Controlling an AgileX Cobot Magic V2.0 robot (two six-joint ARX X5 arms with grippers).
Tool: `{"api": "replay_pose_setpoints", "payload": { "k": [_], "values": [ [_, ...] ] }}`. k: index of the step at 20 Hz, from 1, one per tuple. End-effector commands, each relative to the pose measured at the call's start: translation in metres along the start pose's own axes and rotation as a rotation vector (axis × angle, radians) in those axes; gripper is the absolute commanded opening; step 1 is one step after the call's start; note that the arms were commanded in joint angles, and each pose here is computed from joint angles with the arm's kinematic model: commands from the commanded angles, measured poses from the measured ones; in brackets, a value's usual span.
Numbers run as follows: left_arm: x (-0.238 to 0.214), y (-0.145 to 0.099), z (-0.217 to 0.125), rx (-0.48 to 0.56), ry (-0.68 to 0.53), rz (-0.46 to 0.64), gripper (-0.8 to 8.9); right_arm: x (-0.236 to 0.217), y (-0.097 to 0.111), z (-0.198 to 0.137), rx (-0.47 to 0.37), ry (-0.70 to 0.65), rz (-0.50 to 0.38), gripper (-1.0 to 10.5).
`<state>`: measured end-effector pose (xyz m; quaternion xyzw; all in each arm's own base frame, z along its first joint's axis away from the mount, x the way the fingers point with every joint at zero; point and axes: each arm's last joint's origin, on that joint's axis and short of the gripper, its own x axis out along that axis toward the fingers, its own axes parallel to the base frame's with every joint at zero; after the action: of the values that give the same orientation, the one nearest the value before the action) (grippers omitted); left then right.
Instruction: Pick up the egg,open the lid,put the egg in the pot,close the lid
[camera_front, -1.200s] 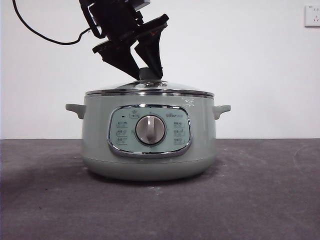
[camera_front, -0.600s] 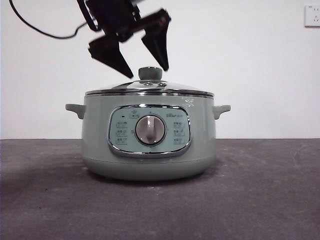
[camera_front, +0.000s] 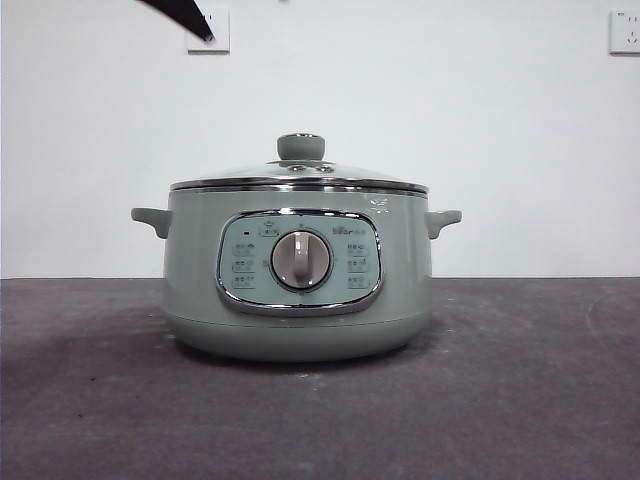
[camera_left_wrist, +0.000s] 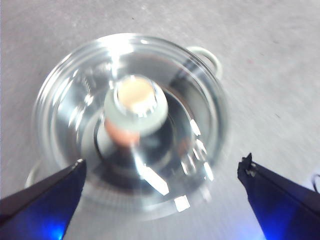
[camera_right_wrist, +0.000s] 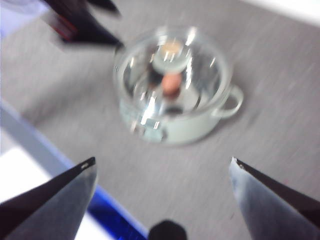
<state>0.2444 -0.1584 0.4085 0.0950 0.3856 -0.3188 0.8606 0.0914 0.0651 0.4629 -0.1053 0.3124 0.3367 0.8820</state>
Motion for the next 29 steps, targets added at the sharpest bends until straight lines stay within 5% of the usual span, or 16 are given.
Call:
{"api": "replay_pose_setpoints", "payload": {
  "k": [1,3,5,6,24,29],
  "values": [
    [-0.034,-0.006,-0.012,0.002,0.005,-0.012,5.61,0.01,0.0,0.001,0.017,0.063,0.043,4.4],
    [-0.059,-0.011,-0.023,0.002,0.004,-0.062,4.86,0.017,0.0,0.003,0.022,0.085,0.074,4.0],
    [-0.079,-0.015,-0.033,0.005,-0.004,-0.109,0.83,0.021,0.0,0.005,0.018,0.097,0.102,0.5],
    [-0.087,-0.017,-0.038,0.008,-0.011,-0.111,0.02,0.023,0.0,0.006,0.014,0.103,0.101,0.0],
    [-0.106,-0.017,-0.046,0.051,-0.047,-0.067,-0.03,0.028,-0.001,0.007,0.038,0.113,0.092,0.0],
    [-0.155,0.007,-0.045,0.07,-0.49,0.172,-0.03,0.027,-0.001,0.007,0.037,0.111,0.093,0.0]
  ]
}}
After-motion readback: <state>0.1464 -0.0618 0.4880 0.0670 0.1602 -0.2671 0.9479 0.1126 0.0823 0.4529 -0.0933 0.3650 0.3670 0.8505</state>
